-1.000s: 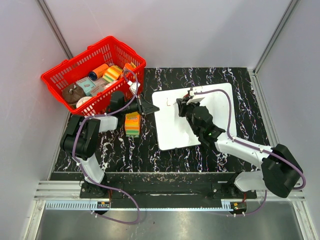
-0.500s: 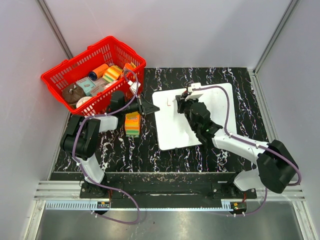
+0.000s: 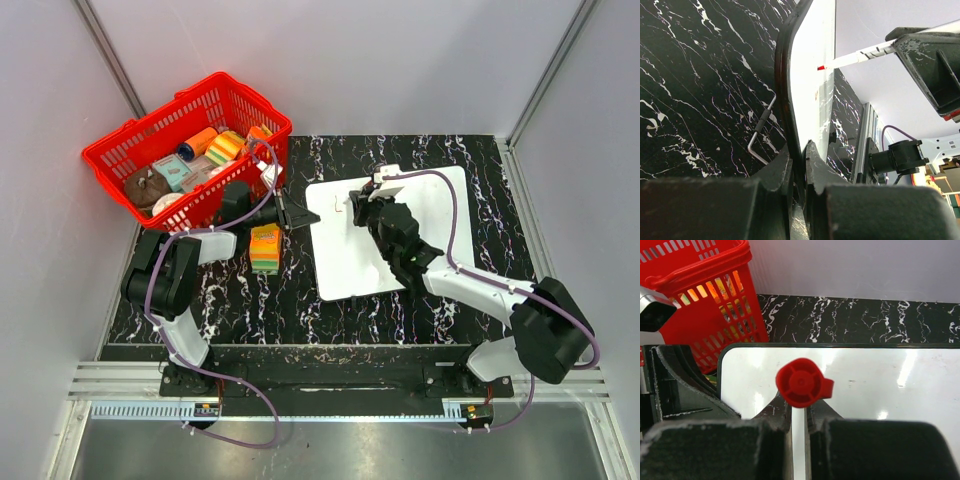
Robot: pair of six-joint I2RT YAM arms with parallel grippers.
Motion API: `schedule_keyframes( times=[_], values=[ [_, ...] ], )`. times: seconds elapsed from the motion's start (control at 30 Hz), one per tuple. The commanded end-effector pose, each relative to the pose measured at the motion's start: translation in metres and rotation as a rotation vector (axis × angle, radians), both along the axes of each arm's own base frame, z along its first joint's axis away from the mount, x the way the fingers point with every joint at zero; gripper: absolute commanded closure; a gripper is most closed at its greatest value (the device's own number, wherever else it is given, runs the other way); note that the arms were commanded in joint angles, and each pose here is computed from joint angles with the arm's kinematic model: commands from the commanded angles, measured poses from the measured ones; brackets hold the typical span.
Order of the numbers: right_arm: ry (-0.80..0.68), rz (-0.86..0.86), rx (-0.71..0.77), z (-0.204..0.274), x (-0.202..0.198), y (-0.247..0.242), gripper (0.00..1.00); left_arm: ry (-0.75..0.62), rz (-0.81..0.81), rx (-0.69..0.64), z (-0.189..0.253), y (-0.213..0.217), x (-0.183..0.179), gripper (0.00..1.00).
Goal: Write a sentence on the whiteboard
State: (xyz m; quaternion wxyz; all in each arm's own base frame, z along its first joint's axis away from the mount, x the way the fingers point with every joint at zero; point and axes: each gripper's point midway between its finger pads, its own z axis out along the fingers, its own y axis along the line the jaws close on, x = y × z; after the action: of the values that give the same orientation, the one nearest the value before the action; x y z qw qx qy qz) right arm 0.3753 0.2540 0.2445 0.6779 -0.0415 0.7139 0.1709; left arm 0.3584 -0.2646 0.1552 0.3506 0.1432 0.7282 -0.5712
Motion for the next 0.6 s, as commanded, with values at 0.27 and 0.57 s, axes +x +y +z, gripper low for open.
schedule_keyframes(
  times=[0.27,0.57],
  values=[
    [0.016,0.042,0.008,-0.001,-0.001,0.007,1.00,-0.160,-0.003,0.072,-0.003,-0.004,0.007,1.00],
    [0.041,0.041,-0.015,-0.014,-0.008,-0.001,1.00,-0.160,-0.003,0.074,-0.002,-0.005,0.007,1.00]
  ],
)
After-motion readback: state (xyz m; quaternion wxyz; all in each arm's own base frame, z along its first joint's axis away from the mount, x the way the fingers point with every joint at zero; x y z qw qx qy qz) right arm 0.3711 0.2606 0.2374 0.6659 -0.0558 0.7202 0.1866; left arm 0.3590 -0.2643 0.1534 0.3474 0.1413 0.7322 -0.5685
